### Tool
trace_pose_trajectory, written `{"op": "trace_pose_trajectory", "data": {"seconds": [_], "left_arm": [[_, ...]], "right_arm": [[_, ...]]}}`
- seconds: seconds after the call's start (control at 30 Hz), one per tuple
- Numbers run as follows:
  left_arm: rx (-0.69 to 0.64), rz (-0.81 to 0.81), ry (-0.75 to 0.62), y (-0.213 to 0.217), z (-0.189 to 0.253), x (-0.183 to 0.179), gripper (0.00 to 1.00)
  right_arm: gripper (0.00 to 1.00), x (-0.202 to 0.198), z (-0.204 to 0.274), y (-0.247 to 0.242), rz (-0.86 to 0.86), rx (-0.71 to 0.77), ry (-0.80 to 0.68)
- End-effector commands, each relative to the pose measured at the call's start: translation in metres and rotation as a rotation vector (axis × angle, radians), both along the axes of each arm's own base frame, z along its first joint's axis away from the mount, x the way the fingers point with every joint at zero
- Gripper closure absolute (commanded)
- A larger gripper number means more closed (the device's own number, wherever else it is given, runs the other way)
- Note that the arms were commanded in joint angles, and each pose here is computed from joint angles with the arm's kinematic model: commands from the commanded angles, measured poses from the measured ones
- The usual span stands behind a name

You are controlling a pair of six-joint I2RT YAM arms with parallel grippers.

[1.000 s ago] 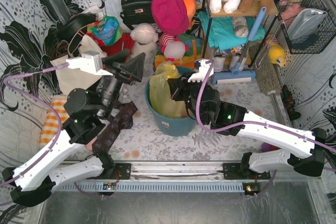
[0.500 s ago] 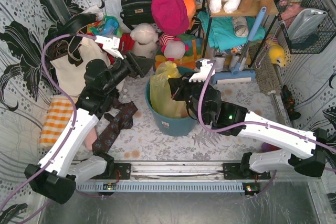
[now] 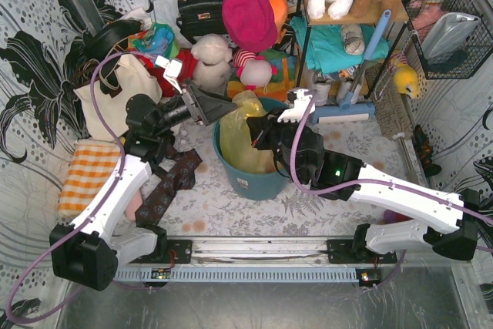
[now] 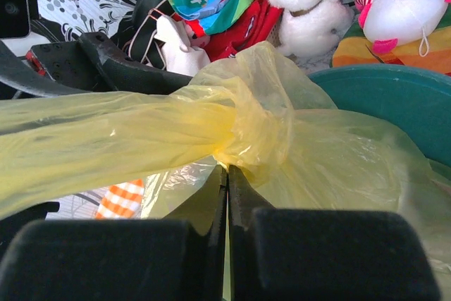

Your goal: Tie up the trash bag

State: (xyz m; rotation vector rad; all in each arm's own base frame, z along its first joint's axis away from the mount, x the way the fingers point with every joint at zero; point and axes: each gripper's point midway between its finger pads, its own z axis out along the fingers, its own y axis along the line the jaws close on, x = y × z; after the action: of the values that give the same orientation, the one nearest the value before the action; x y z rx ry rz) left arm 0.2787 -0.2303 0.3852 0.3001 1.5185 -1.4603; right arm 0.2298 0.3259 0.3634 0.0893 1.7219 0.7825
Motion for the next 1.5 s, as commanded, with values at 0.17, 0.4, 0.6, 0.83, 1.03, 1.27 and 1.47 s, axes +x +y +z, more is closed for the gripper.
{"op": "trace_pose_trajectory", "data": {"seconds": [0.17,0.4,0.6,0.83,1.03,1.27,1.47], "left_arm": [[-0.007,-0.098,-0.064,-0.005,0.009,-0.016,0.62],[-0.004,-0.122,-0.063,-0.005,0.013,-0.025,1.00],[0.008,-0.138,-0.066,-0.004,0.014,-0.040,1.00],[0.029,-0.165,-0.050,-0.008,0.011,-0.054,1.00],[0.044,-0.184,-0.012,-0.013,-0.002,-0.063,1.00],[0.046,-0.227,0.017,-0.025,-0.012,-0.082,1.00],[0.062,-0.203,0.066,-0.025,-0.028,-0.081,1.00]], "right_arm": [[1.00,-0.002,0.002,0.001,0.002,0.037,0.006],[1.00,0.003,-0.003,0.003,-0.022,0.032,0.002],[1.00,0.011,-0.004,0.002,-0.069,0.043,-0.035],[1.00,0.020,-0.004,0.009,-0.103,0.097,-0.099],[1.00,0.024,0.006,0.006,-0.130,0.169,-0.195],[1.00,0.016,0.028,0.005,-0.081,0.263,-0.380],[1.00,0.001,0.034,0.010,0.004,0.324,-0.481]]}}
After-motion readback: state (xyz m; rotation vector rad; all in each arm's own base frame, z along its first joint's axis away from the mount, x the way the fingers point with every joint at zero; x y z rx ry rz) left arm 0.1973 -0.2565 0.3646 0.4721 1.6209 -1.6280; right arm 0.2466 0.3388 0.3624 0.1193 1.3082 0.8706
